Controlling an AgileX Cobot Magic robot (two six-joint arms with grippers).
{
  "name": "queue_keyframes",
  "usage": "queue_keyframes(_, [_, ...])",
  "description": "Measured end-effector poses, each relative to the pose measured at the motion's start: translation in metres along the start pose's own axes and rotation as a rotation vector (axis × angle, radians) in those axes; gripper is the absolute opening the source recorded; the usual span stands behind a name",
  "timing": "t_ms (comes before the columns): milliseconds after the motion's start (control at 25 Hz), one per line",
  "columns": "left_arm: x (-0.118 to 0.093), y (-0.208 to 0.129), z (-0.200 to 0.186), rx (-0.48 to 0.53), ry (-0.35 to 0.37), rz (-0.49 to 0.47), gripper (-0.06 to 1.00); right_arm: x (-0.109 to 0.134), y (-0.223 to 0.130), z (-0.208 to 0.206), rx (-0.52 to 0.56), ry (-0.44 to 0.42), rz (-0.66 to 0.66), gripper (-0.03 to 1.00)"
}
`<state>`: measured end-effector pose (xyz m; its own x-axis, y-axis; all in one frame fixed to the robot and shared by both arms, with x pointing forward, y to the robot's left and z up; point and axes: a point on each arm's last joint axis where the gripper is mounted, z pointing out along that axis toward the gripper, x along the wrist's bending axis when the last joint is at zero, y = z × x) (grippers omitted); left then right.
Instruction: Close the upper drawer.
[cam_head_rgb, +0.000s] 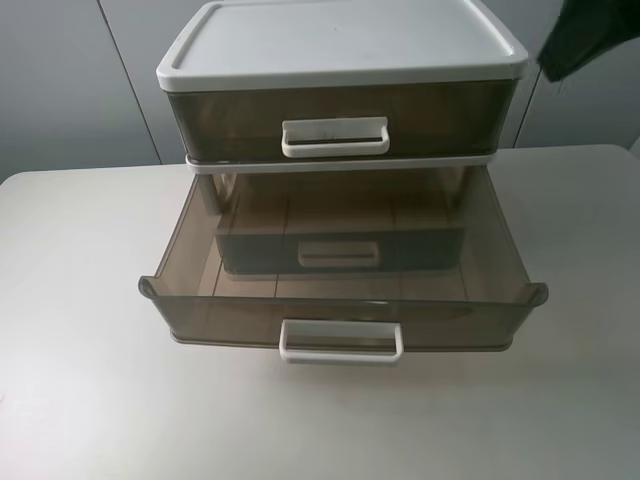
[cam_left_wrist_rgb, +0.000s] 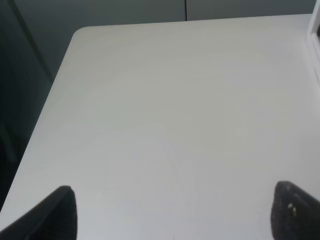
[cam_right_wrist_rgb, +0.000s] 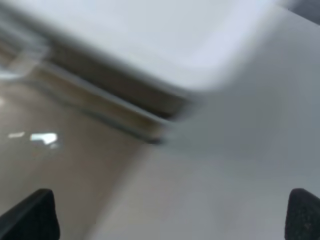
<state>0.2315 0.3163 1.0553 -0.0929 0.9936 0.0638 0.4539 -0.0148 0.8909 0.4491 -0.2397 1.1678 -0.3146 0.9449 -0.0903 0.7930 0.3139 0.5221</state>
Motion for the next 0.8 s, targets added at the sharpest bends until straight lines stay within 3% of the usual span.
queue_keyframes(120, [0.000, 0.000, 0.000, 0.000, 0.000, 0.000, 0.74, -0.038, -0.025, -0.006, 0.015, -0.111, 0.154, 0.69])
queue_keyframes(280, [0.000, 0.000, 0.000, 0.000, 0.000, 0.000, 0.74, -0.053, -0.069, -0.030, -0.020, -0.207, 0.288, 0.69])
queue_keyframes(440, [0.000, 0.000, 0.000, 0.000, 0.000, 0.000, 0.74, -0.038, -0.115, -0.049, -0.090, -0.255, 0.318, 0.69])
queue_keyframes(800, [0.000, 0.000, 0.000, 0.000, 0.000, 0.000, 0.74, 0.005, -0.197, -0.033, -0.298, -0.180, 0.380, 0.69])
